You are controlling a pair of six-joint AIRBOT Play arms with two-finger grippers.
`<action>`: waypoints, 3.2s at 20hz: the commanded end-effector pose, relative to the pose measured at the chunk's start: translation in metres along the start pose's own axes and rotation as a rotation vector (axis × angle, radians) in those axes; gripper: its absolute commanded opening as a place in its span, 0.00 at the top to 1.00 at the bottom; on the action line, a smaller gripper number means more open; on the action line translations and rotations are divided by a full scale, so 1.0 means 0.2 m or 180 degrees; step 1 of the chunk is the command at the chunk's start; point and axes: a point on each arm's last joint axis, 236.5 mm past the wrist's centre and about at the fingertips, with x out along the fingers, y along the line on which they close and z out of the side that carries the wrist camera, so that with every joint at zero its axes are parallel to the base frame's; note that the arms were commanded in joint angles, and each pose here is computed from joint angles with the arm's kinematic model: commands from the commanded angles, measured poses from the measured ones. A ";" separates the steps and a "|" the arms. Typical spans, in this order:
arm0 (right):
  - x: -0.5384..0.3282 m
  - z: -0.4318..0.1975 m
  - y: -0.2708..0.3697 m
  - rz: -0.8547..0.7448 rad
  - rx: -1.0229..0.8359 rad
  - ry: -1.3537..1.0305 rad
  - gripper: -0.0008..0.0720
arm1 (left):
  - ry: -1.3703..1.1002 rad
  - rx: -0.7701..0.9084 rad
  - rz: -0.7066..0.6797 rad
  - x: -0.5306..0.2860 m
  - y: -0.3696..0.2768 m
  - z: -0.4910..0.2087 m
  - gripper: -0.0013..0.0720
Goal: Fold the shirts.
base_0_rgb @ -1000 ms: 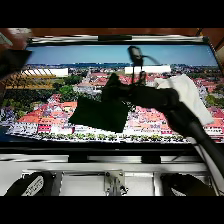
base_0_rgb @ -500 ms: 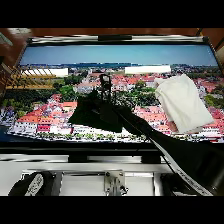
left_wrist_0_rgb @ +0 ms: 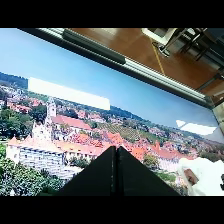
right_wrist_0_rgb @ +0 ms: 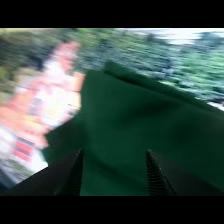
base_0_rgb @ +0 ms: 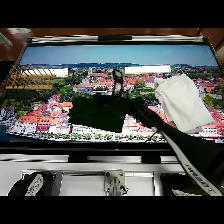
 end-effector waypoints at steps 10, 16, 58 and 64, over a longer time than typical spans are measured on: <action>-0.16 -0.52 -0.74 -0.0585 0.0865 0.1595 0.07 | 0.0027 0.0034 0.0032 0.00 0.01 -0.01 0.94; -0.06 -0.46 -0.66 -0.0297 0.1176 0.1414 0.07 | 0.0026 0.0033 0.0033 0.00 0.01 -0.01 0.94; -2.06 0.84 -1.63 -0.1956 0.1012 -0.0711 0.91 | 0.0730 0.0044 -0.0396 0.06 -0.18 -0.36 0.94; -1.98 0.19 -1.74 -0.2301 0.1914 0.0657 0.91 | 0.0731 0.0044 -0.0396 0.06 -0.18 -0.36 0.94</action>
